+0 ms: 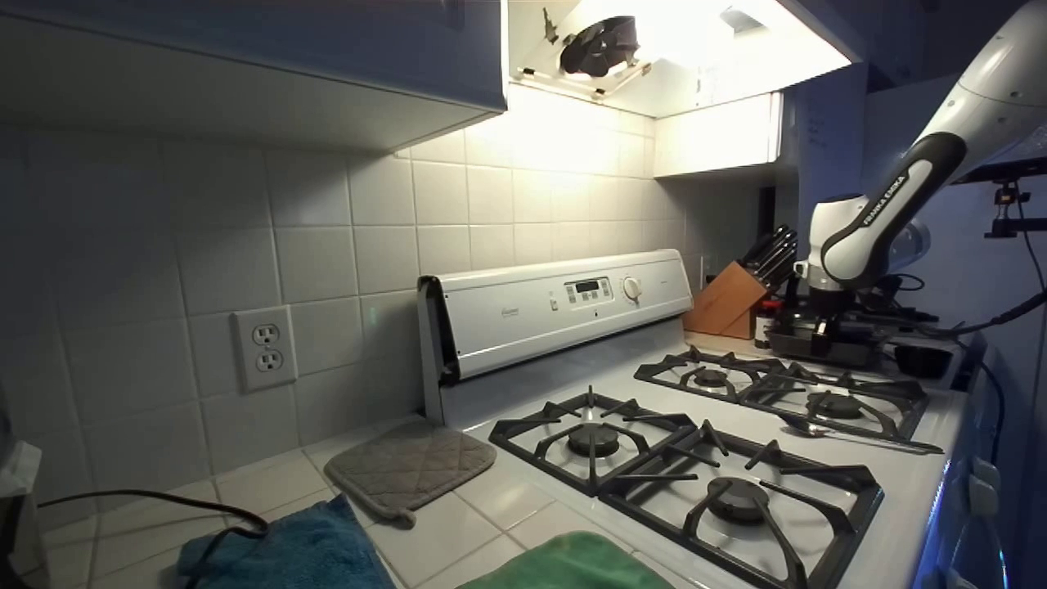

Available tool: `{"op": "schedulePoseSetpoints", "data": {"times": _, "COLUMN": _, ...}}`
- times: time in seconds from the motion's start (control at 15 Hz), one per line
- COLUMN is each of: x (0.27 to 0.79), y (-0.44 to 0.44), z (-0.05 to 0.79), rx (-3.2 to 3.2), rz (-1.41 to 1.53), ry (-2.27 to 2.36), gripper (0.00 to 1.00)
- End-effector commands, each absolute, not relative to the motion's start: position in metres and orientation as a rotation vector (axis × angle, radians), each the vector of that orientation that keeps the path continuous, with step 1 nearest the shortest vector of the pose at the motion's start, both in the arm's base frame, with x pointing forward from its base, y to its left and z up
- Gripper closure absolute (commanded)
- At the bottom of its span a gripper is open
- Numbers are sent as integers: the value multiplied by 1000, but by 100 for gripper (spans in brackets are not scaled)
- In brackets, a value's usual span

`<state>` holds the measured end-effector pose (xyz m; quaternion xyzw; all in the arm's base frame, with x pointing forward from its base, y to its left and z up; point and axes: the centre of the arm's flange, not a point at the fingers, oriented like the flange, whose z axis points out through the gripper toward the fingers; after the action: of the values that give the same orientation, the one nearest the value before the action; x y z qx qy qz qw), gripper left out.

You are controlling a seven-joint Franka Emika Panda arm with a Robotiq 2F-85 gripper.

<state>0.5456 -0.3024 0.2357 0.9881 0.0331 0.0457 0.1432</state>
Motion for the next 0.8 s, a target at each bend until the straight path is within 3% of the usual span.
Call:
{"op": "schedulePoseSetpoints", "data": {"times": 0.0, "x": 550, "y": -319, "z": 236, "rx": 2853, "rz": 160, "ry": 108, "gripper": 99}}
{"op": "schedulePoseSetpoints", "data": {"times": 0.4, "x": 551, "y": -321, "z": 234, "rx": 2873, "rz": 180, "ry": 83, "gripper": 98}}
{"op": "schedulePoseSetpoints", "data": {"times": 0.47, "x": 552, "y": -321, "z": 235, "rx": 2873, "rz": 184, "ry": 80, "gripper": 87}}
{"op": "schedulePoseSetpoints", "data": {"times": 0.53, "x": 554, "y": -320, "z": 235, "rx": 2874, "rz": 187, "ry": 79, "gripper": 84}}
{"op": "schedulePoseSetpoints", "data": {"times": 0.6, "x": 555, "y": -318, "z": 234, "rx": 2877, "rz": 191, "ry": 73, "gripper": 75}}
{"op": "schedulePoseSetpoints", "data": {"times": 0.73, "x": 556, "y": -316, "z": 233, "rx": 2881, "rz": 194, "ry": 73, "gripper": 72}}
